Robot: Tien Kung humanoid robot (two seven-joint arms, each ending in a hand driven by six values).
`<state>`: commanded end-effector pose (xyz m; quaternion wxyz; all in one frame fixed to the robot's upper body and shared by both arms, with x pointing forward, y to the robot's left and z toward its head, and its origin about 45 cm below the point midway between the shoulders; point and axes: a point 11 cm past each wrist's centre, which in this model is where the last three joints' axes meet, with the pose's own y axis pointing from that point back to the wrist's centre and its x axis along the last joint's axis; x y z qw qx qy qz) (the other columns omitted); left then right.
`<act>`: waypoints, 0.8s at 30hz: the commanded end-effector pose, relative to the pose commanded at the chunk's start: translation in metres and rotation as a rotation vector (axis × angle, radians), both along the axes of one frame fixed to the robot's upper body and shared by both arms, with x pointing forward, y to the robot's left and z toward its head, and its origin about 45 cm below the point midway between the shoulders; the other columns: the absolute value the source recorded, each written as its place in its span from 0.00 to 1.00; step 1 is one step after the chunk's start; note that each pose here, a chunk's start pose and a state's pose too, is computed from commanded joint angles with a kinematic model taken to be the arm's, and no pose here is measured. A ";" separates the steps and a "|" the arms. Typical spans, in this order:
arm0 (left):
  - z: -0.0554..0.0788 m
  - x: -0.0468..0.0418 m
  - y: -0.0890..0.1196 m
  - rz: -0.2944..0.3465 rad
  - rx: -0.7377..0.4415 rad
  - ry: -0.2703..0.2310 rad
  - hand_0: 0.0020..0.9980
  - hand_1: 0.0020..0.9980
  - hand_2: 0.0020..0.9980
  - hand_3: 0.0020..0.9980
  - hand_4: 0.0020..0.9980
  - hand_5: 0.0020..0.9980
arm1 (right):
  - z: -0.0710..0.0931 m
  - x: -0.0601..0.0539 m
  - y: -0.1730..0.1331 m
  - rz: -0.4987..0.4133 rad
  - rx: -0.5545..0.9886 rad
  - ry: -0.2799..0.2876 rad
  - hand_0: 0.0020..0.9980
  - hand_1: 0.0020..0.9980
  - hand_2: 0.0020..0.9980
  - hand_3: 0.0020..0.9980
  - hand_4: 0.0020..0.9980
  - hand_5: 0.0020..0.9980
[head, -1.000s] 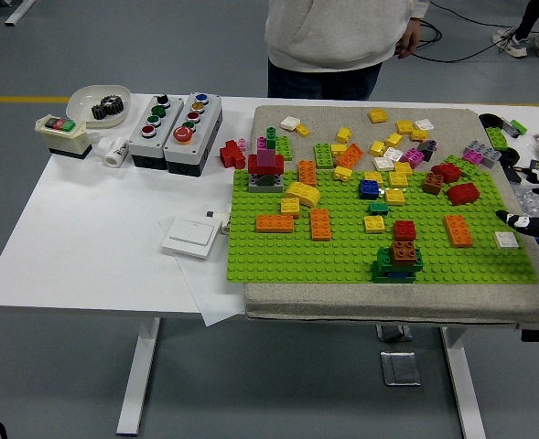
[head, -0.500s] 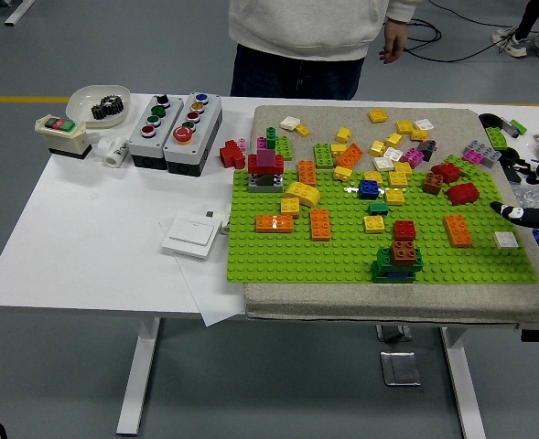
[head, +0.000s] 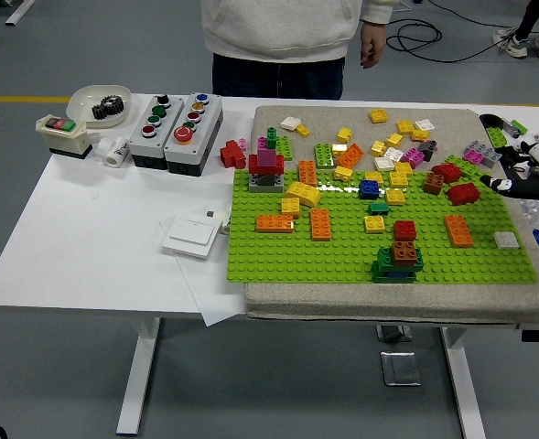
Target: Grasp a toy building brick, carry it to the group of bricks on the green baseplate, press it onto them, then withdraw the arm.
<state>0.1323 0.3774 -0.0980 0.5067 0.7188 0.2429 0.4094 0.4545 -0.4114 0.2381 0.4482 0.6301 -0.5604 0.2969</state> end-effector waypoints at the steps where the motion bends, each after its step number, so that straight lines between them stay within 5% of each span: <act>1: 0.000 0.0007 0.000 -0.001 0.000 -0.001 0.66 0.71 0.73 0.58 0.66 0.65 | 0.001 0.002 -0.002 -0.002 -0.025 0.002 0.39 0.35 0.48 0.85 0.73 0.43; 4: 0.000 0.0018 -0.001 -0.002 -0.001 -0.002 0.66 0.71 0.73 0.58 0.66 0.65 | 0.002 0.008 -0.002 0.007 -0.100 0.024 0.39 0.35 0.48 0.85 0.73 0.43; 5: 0.000 0.0020 -0.001 -0.003 -0.001 -0.001 0.66 0.72 0.73 0.58 0.66 0.65 | 0.002 0.010 -0.002 0.016 -0.138 0.034 0.07 0.06 0.15 0.87 0.20 0.30; 14: 0.001 0.0029 -0.001 0.000 -0.004 -0.003 0.66 0.72 0.73 0.58 0.66 0.65 | 0.001 0.021 0.001 0.030 -0.256 0.094 0.00 0.00 0.12 0.87 0.20 0.27; 24: 0.000 0.0002 -0.002 0.009 -0.005 -0.006 0.66 0.71 0.73 0.58 0.66 0.65 | -0.005 0.017 -0.006 -0.009 -0.207 0.125 0.01 0.00 0.11 0.86 0.27 0.29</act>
